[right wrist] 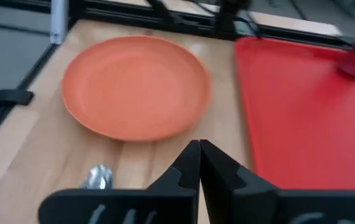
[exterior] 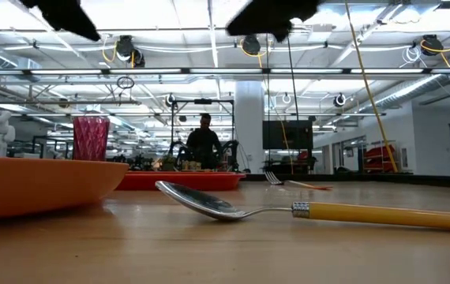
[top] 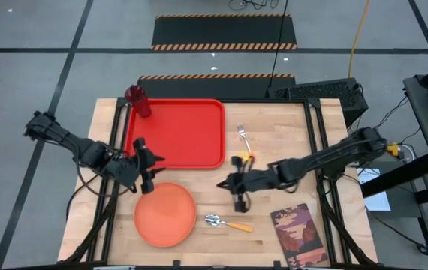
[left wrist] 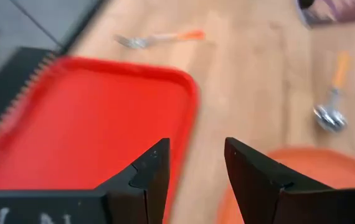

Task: Pick and place plate/cup/fork/spoon on tray
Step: Put the light orange plate on the orange tray to the bottom right of the red cup

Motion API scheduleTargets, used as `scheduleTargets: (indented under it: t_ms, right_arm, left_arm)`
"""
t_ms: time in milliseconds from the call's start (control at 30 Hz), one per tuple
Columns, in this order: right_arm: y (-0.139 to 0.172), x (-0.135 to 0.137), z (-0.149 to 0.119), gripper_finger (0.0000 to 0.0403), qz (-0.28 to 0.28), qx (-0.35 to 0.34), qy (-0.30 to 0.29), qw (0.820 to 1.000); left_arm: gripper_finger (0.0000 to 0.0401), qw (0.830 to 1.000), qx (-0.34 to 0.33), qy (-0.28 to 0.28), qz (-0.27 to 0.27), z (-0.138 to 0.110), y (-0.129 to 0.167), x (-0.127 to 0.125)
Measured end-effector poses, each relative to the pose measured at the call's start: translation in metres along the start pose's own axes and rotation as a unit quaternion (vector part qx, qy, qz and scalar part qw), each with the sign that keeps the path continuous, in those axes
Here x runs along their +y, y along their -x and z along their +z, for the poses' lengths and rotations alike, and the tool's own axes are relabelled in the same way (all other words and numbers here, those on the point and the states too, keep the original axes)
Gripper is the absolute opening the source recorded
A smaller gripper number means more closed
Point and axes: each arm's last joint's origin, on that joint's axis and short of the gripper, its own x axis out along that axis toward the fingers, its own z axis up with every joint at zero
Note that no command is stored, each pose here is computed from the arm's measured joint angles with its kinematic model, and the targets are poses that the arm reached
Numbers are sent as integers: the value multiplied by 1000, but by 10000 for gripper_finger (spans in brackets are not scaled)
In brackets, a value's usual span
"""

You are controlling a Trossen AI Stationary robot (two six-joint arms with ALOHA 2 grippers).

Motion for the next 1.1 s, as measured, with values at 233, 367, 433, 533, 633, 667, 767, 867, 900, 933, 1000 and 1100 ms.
scheduleTargets:
  t_ms: [233,367,433,533,633,667,767,867,900,933,1000,1100]
  right_arm:
    - [-65,18,23,0,35,107,88,990]
    - [-97,35,26,1,101,145,137,975]
    - [-110,43,27,8,129,147,156,968]
    - [-123,55,27,34,151,140,188,960]
    - [-134,65,22,76,157,124,224,954]
    - [-138,69,20,91,158,115,236,952]
    - [-147,78,13,136,165,95,268,945]
    - [-155,83,9,168,168,80,288,939]
    - [-157,83,6,175,170,83,292,937]
    - [-159,82,4,179,170,84,296,936]
    - [-162,82,-1,180,170,93,301,934]
    - [-167,80,-7,169,170,101,307,931]
  left_arm:
    - [157,998,46,4,-30,-34,-9,-13]
    - [157,996,79,21,-48,-53,-13,-19]
    - [157,995,85,27,-53,-61,-14,-22]
    - [157,994,91,23,-61,-68,-13,-25]
    - [157,993,81,18,-79,-69,-12,-30]
    - [157,993,76,12,-85,-69,-12,-31]
    - [157,993,59,-6,-100,-66,-11,-34]
    - [157,993,47,-24,-107,-64,-11,-36]
    - [157,993,46,-28,-108,-64,-11,-36]
    - [157,993,47,-28,-107,-64,-11,-36]
    - [157,993,47,-29,-107,-64,-11,-36]
    - [157,993,47,-30,-107,-64,-11,-36]
